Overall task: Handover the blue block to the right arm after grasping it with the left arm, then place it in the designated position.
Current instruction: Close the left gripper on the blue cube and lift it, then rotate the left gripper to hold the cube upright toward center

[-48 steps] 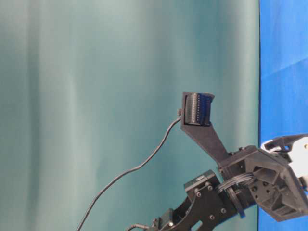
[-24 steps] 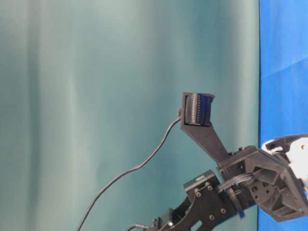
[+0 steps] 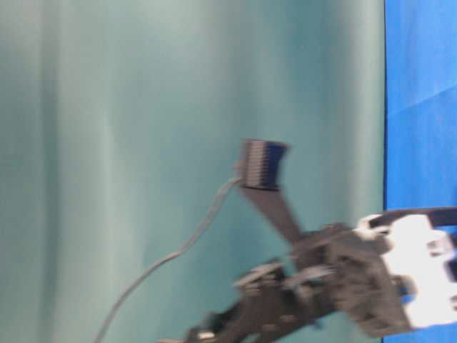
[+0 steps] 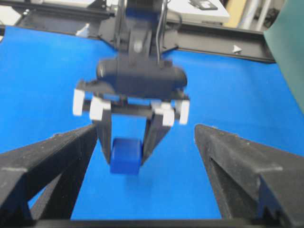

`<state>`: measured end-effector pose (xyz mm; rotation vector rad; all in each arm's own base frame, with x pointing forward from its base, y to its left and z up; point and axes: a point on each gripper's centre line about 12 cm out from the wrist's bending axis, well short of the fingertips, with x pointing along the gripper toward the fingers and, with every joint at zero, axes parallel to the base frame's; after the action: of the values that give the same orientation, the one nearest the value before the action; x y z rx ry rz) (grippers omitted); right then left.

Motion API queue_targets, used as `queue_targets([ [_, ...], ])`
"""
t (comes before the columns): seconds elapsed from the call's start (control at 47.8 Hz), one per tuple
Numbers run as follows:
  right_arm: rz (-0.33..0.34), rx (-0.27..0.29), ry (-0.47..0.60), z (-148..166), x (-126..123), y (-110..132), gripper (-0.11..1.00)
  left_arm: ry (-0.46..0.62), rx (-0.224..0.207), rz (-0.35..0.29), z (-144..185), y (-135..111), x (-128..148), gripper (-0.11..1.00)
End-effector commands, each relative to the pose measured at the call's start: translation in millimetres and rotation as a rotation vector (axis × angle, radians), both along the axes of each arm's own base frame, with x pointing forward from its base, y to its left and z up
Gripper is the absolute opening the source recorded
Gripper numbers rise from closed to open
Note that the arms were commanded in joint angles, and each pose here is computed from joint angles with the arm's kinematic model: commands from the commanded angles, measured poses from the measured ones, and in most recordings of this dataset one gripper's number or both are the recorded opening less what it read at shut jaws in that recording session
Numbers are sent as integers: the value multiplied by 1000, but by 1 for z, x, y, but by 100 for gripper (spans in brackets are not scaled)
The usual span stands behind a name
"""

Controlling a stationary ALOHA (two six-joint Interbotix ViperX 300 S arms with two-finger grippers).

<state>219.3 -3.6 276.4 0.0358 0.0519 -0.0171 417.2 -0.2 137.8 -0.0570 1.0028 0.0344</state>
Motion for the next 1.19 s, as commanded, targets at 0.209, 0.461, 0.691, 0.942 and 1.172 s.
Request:
queue_targets([
  [0.209,-2,1,-29,10,3,0,96,-138,0,-18,94,-7,-6,49],
  [0.461,-2,3,-29,10,3,0,96,-149,8,-22,140,-7,-16,49],
  [0.691,0,3,-31,10,3,0,96,-190,11,-23,174,-6,-20,49],
  [0.942,-2,4,-29,10,3,0,96,-154,15,-24,182,-6,-23,49],
  [1.172,-2,4,-32,11,3,0,96,-152,16,-21,181,-5,-24,49],
])
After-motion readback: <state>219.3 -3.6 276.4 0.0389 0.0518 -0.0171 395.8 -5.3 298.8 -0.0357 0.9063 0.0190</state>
